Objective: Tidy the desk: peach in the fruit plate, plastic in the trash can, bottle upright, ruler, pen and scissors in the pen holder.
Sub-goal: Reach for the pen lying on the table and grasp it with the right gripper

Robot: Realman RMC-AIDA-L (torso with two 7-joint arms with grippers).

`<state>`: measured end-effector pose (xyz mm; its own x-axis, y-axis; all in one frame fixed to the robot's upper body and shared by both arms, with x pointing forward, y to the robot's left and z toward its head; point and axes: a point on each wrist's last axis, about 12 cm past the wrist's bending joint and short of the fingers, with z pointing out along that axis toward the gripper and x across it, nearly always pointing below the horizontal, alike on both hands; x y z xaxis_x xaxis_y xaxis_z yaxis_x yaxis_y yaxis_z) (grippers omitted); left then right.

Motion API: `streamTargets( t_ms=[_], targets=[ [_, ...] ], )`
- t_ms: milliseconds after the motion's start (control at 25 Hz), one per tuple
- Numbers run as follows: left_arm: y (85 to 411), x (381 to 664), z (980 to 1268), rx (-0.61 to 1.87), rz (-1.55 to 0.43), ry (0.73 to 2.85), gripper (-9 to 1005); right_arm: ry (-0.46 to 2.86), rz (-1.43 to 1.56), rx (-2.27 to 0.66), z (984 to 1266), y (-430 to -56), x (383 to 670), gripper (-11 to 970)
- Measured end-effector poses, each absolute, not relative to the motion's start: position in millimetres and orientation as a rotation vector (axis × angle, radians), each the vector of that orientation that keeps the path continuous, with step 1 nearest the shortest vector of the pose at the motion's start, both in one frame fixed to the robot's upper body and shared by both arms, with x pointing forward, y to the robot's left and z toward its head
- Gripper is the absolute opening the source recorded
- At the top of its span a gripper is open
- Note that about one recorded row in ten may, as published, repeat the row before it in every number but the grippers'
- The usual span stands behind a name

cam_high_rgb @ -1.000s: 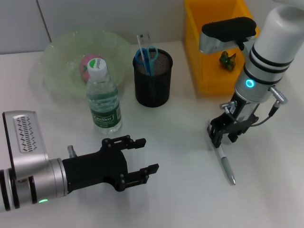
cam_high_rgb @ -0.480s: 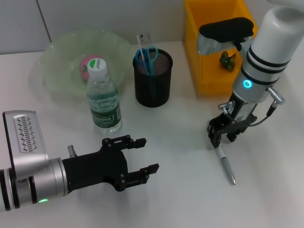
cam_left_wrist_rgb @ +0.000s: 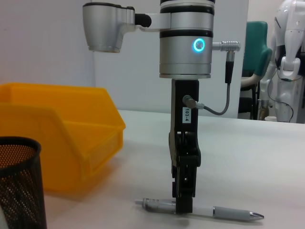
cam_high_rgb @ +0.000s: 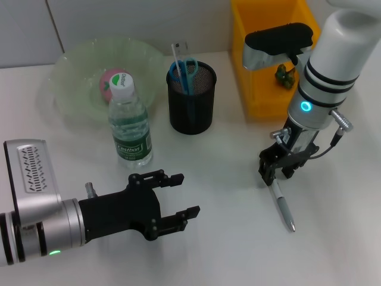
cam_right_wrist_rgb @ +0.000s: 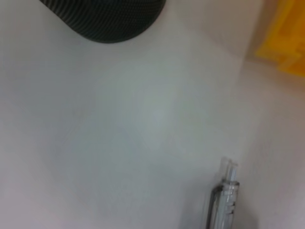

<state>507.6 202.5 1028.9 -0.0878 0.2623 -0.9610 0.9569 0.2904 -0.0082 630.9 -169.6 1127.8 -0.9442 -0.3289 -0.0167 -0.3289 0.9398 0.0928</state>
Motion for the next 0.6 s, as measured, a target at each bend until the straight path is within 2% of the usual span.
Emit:
streamTargets(
  t_ms=[600],
  targets=[
    [202.7, 507.1, 1029.6, 1.158, -0.887, 1.562, 672, 3.104, 0.148, -0.519, 1124.5, -171.5, 628.9, 437]
  ],
)
